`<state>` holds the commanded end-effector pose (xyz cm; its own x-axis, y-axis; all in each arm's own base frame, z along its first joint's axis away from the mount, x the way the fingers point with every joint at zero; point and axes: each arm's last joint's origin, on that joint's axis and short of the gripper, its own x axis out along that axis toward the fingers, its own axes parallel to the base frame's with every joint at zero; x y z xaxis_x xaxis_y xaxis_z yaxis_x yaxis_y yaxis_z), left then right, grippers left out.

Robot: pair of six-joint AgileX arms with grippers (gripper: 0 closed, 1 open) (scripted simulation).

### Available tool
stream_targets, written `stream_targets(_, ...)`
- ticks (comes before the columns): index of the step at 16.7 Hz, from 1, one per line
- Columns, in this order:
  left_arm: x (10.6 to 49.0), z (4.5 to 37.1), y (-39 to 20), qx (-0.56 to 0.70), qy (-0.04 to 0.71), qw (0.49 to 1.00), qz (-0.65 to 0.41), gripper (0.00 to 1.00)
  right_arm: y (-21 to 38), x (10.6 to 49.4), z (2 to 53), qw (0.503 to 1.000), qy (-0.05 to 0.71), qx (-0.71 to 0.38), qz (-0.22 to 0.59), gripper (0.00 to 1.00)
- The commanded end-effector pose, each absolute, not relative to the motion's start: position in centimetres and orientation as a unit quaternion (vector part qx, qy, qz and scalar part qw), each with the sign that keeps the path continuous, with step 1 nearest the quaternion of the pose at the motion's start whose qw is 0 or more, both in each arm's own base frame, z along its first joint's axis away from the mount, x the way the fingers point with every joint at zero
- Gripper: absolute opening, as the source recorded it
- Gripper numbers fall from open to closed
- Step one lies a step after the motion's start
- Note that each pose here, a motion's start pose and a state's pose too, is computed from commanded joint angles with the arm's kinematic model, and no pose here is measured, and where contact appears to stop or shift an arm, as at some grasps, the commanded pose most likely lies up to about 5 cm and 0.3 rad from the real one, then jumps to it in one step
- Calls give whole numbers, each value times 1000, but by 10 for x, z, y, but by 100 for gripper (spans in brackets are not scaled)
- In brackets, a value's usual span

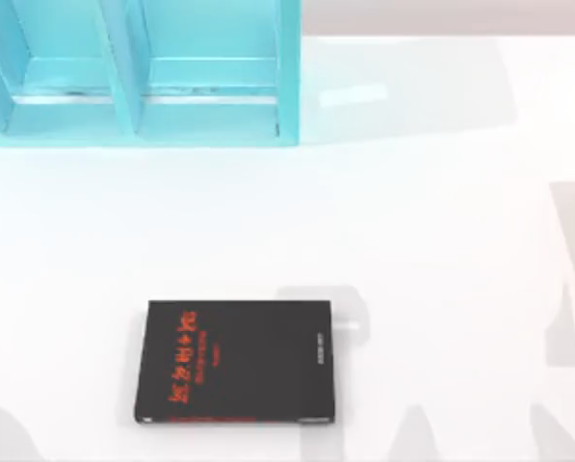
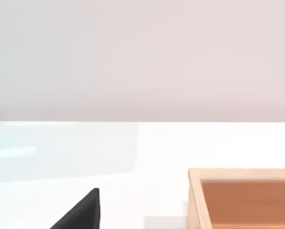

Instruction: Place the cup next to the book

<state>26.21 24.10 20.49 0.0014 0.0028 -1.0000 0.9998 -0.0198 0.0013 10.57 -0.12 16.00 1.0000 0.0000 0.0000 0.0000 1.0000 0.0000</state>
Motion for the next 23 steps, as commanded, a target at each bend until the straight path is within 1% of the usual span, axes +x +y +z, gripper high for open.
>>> stream_targets(3,262,169,241,509,495,495,-501,100,-1,106,160,1000,0,0,0,100)
stream_targets(5,259,152,240,506,495,495,-504,100,-1,106,160,1000,0,0,0,100)
stream_targets(10,259,148,239,505,495,495,-505,100,-1,106,160,1000,0,0,0,100)
stream_targets(23,259,148,239,505,495,495,-505,2,-1,106,160,1000,0,0,0,100)
